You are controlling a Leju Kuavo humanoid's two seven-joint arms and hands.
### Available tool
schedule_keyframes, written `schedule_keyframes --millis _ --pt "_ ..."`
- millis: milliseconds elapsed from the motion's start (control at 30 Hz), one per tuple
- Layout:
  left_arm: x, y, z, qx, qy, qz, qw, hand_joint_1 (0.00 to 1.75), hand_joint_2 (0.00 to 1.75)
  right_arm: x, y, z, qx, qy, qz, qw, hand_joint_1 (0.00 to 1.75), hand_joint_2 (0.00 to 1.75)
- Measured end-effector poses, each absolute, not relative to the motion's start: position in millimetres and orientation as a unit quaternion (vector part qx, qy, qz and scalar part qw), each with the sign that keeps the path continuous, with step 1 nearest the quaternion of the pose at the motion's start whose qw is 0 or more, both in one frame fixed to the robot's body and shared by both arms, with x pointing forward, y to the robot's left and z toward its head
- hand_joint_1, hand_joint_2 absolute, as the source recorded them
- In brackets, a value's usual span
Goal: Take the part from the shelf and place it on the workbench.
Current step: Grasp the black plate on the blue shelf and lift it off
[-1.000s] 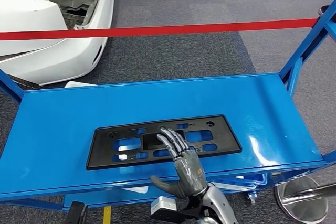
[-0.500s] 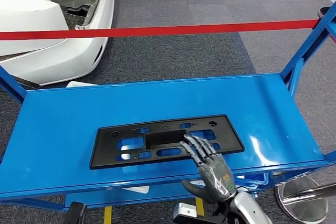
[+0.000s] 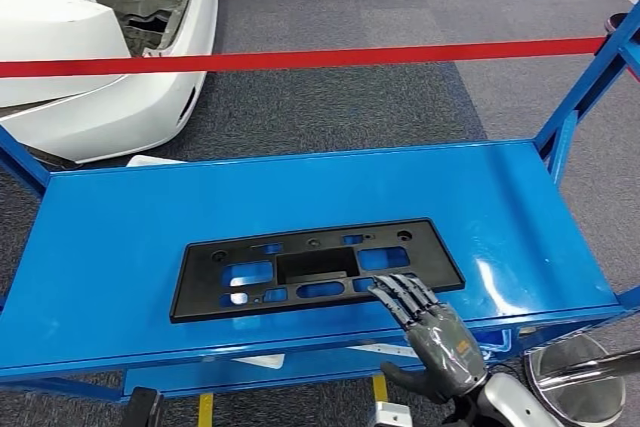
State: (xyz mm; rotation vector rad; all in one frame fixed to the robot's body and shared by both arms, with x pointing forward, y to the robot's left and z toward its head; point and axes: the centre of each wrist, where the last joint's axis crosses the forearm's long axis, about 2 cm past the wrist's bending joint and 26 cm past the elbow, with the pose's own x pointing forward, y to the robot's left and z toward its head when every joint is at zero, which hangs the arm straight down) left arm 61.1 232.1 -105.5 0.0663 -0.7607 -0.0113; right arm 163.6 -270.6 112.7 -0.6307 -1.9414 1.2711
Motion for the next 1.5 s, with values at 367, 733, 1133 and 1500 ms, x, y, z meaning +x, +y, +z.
schedule_keyframes --millis 367,733,1133,1500 --pt "62 232 -105 0.031 -0.37 -0.014 0.928 0.0 0.0 179 -288 108 -0.283 -0.693 0.568 0.342 0.0 1.75" --pt "62 232 -105 0.03 -0.369 -0.018 0.929 0.0 0.0 204 -300 101 -0.314 -0.654 0.606 0.326 0.0 1.75" --pt "64 232 -105 0.03 -0.366 -0.025 0.93 0.0 0.0 215 -300 98 -0.356 -0.643 0.616 0.284 0.0 1.75" --pt "72 232 -104 0.028 -0.368 -0.036 0.929 0.0 0.0 232 -298 91 -0.322 -0.672 0.581 0.326 0.0 1.75"
